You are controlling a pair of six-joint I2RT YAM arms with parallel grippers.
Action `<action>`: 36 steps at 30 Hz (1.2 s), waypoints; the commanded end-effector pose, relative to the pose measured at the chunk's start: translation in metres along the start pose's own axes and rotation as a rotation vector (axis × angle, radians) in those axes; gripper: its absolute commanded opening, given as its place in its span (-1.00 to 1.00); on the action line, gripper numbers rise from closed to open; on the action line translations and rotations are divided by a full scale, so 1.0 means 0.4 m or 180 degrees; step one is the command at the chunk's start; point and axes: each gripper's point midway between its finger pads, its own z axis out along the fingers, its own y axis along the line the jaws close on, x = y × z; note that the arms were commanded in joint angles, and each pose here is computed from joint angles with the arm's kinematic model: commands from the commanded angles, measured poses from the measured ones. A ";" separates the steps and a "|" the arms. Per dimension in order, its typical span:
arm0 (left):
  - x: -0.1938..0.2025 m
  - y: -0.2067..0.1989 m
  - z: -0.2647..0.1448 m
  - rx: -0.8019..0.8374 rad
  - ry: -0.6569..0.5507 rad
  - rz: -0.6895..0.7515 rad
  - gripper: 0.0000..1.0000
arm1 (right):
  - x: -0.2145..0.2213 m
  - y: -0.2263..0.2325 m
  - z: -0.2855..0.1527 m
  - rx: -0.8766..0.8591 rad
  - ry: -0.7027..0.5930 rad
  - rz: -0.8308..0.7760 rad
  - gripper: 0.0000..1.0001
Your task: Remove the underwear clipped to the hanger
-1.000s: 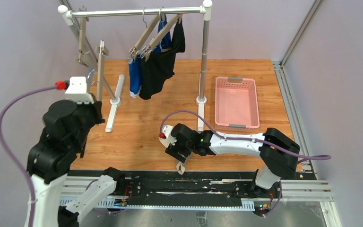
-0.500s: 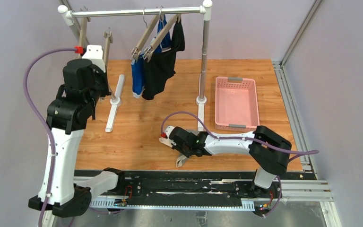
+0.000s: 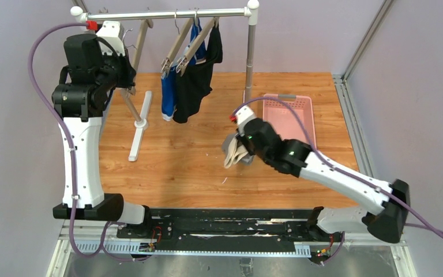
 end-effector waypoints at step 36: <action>-0.158 0.091 0.102 0.0051 -0.0520 -0.0494 -0.67 | 0.243 -0.509 0.084 0.1040 0.0234 0.1271 0.07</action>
